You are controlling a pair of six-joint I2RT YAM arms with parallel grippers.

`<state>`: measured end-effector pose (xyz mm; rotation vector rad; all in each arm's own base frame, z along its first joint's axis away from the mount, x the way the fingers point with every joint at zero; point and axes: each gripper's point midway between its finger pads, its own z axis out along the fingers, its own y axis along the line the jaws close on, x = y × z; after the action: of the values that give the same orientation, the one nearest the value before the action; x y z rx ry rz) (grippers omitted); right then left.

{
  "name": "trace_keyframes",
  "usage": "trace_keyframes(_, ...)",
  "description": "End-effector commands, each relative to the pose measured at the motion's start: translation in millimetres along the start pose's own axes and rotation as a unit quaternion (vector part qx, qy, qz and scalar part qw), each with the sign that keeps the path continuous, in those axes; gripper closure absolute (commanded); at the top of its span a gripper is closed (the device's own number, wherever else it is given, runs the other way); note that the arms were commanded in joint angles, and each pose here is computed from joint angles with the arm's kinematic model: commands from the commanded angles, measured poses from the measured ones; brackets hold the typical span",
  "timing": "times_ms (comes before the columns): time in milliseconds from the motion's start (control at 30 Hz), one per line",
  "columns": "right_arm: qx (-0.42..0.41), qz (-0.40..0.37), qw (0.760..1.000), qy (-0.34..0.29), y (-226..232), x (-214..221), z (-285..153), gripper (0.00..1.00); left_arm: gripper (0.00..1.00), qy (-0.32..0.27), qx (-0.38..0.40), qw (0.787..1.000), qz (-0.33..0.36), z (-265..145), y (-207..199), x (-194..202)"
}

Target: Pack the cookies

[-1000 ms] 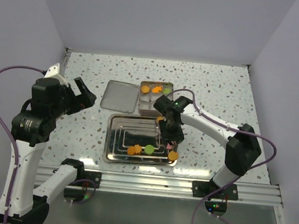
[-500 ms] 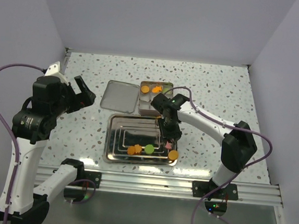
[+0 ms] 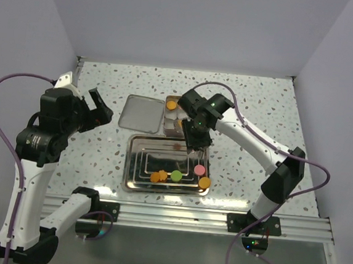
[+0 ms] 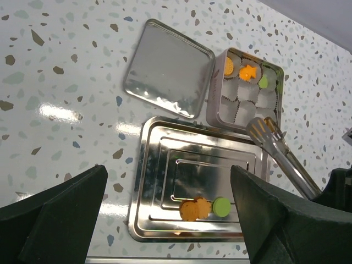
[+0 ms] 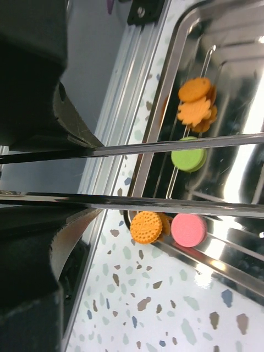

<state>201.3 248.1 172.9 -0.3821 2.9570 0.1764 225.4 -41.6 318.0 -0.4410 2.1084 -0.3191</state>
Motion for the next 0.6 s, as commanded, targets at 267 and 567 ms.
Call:
trace_keyframes(267,-0.001,-0.03,0.999,-0.034,20,-52,-13,0.64,0.0,-0.034,0.008,0.999,0.007,-7,-7,-22)
trace_keyframes(567,0.007,-0.008,0.999,-0.031,4,-92,9,0.64,0.0,-0.041,0.0,0.999,0.005,-17,-4,-25)
